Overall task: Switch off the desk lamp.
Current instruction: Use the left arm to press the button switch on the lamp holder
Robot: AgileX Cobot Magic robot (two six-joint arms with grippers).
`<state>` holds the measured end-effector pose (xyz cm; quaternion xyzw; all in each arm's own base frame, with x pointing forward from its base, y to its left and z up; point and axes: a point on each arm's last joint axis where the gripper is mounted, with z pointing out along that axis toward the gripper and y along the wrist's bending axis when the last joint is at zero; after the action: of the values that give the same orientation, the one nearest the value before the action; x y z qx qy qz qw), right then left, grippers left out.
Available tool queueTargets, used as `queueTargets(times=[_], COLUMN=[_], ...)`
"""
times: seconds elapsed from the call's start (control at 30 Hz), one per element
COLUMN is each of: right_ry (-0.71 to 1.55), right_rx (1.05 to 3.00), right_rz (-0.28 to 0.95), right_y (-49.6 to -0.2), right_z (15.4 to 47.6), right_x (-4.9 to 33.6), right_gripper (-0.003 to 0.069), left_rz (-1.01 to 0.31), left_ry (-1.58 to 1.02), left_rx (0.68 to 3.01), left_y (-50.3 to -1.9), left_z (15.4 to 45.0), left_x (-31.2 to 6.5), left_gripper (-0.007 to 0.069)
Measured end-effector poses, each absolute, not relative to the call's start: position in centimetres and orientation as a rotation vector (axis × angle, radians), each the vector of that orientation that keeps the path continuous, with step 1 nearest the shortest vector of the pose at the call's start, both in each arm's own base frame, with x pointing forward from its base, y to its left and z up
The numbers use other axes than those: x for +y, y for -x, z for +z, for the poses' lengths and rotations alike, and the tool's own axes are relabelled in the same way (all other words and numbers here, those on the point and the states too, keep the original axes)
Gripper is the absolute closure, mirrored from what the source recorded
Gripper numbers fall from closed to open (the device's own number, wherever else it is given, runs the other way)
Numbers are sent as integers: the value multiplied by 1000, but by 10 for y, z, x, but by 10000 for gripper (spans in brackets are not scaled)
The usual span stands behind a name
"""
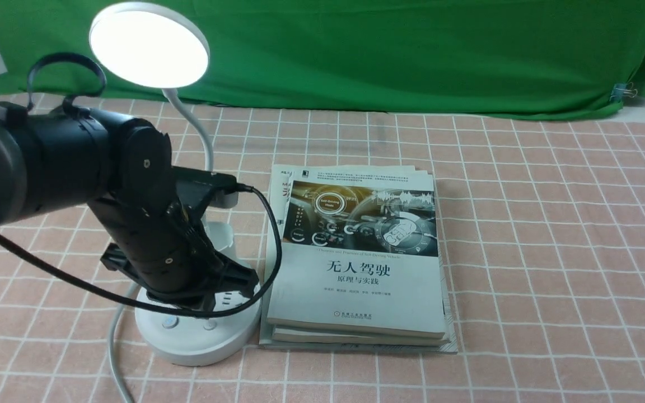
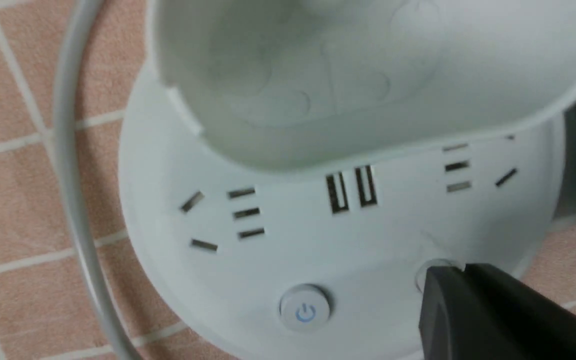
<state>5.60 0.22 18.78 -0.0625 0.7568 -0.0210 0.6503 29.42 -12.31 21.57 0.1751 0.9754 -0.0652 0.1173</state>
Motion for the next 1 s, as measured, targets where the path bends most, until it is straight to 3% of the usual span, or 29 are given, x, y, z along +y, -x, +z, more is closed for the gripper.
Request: queueTargets(times=[0.13,0.4,0.57,1.0], right_ry=[142,142,142,142], right_rx=[1719,1719,1719,1719], right_rz=[-48,-48,-48,-48], right_y=[-56,-56,-56,-56], right_z=[188,188,188,188], right_x=[2,2,2,2], right_gripper=[419,419,419,419], left_rz=[-197,-179,-176,-198], left_ry=[-524,-555,-560,-553], left_rx=[2827,2909,2909,2806], left_y=[-291,-298,-299,-284], left_z=[223,192,192,234], left_x=[-126,-134,-135,-129], left_gripper=[622,622,622,622])
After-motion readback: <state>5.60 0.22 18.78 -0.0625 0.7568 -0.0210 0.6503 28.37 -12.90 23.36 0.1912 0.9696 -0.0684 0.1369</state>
